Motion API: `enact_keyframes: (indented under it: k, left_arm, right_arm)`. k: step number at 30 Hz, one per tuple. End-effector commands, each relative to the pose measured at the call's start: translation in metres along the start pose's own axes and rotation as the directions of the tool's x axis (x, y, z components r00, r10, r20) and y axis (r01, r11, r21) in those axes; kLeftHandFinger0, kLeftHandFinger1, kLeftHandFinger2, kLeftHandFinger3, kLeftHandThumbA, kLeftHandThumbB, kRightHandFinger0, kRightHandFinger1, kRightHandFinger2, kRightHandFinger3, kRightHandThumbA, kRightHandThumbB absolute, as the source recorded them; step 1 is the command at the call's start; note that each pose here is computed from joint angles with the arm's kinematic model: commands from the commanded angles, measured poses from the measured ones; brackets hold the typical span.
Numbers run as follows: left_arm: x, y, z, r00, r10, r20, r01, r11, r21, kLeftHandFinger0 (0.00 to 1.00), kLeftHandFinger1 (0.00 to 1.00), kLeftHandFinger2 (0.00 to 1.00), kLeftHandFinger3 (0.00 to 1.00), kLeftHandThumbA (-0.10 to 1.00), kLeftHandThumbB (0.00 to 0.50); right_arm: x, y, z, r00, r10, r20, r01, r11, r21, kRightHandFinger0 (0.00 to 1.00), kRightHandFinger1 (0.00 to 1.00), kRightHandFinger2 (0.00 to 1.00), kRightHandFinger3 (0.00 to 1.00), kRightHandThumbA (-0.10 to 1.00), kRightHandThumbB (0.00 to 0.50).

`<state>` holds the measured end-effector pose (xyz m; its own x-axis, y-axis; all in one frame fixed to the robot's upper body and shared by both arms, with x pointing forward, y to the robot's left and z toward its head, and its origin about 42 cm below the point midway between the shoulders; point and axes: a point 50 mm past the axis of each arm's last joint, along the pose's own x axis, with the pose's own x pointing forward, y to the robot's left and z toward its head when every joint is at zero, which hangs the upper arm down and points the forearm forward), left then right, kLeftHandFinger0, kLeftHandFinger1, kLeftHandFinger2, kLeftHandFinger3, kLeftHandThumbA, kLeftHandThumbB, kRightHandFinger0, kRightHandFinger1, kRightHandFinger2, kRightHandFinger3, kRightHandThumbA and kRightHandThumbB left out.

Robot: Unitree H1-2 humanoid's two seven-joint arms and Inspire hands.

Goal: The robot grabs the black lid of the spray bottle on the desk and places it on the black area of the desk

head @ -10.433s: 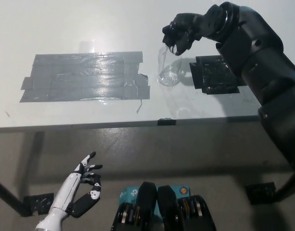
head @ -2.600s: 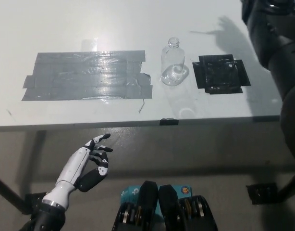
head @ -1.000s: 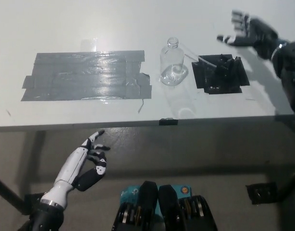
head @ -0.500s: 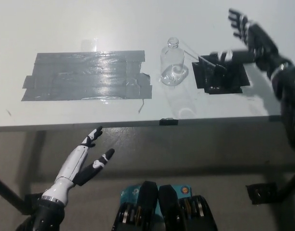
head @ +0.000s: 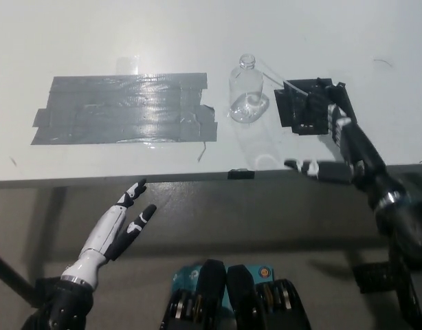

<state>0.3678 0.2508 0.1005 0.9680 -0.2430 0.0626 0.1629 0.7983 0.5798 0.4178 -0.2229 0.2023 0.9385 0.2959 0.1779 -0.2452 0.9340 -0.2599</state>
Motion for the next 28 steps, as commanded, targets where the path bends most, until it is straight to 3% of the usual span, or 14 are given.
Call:
enact_keyframes:
  k: [1,2,6,9,10,12,16,23,28]
  left_arm:
    - [0.016,0.023,0.016,0.987,0.066,0.143,-0.063,0.998,-0.026,1.00,1.00,1.00,1.00,1.00,0.185]
    - [0.004,0.016,0.008,0.992,0.050,0.113,-0.047,0.998,-0.033,1.00,1.00,1.00,1.00,1.00,0.195]
    - [-0.011,0.008,0.001,0.997,0.031,0.076,-0.029,0.999,-0.036,1.00,1.00,1.00,1.00,1.00,0.199]
    - [-0.011,0.008,0.001,0.997,0.031,0.077,-0.029,0.999,-0.037,1.00,1.00,1.00,1.00,1.00,0.200]
    - [-0.026,-0.002,-0.004,0.999,0.016,0.050,-0.014,0.999,-0.044,1.00,1.00,1.00,1.00,1.00,0.193]
    - [-0.027,-0.004,-0.006,0.999,0.017,0.050,-0.015,0.999,-0.044,1.00,1.00,1.00,1.00,1.00,0.194]
    - [-0.034,-0.008,-0.008,0.999,0.010,0.040,-0.008,0.999,-0.037,1.00,1.00,1.00,1.00,1.00,0.209]
    - [-0.056,-0.019,-0.015,1.000,-0.013,0.008,0.014,0.998,-0.054,1.00,1.00,1.00,1.00,1.00,0.190]
    - [-0.060,-0.020,-0.016,1.000,-0.019,0.002,0.019,0.999,-0.048,1.00,1.00,1.00,1.00,1.00,0.194]
  right_arm:
    - [-0.044,0.002,0.073,0.910,-0.151,0.387,0.187,0.981,-0.056,1.00,1.00,1.00,1.00,0.96,0.254]
    - [-0.051,0.010,0.045,0.935,-0.154,0.320,0.179,0.983,-0.049,1.00,1.00,1.00,1.00,0.96,0.255]
    - [-0.060,0.022,-0.002,0.966,-0.169,0.194,0.179,0.983,-0.037,1.00,1.00,1.00,1.00,0.94,0.265]
    - [-0.060,0.022,-0.004,0.965,-0.172,0.197,0.183,0.982,-0.039,1.00,1.00,1.00,1.00,0.93,0.266]
    - [-0.071,0.027,-0.032,0.979,-0.168,0.112,0.174,0.984,-0.042,1.00,1.00,1.00,1.00,0.91,0.271]
    - [-0.072,0.028,-0.043,0.983,-0.171,0.073,0.174,0.984,-0.044,1.00,1.00,1.00,1.00,0.88,0.263]
    - [-0.077,0.030,-0.054,0.985,-0.166,0.042,0.168,0.985,-0.043,1.00,1.00,1.00,1.00,0.85,0.254]
    - [-0.097,0.039,-0.073,0.992,-0.125,-0.033,0.124,0.992,-0.034,1.00,1.00,1.00,1.00,0.84,0.296]
    - [-0.101,0.042,-0.075,0.992,-0.120,-0.045,0.118,0.992,-0.033,1.00,1.00,1.00,1.00,0.82,0.292]
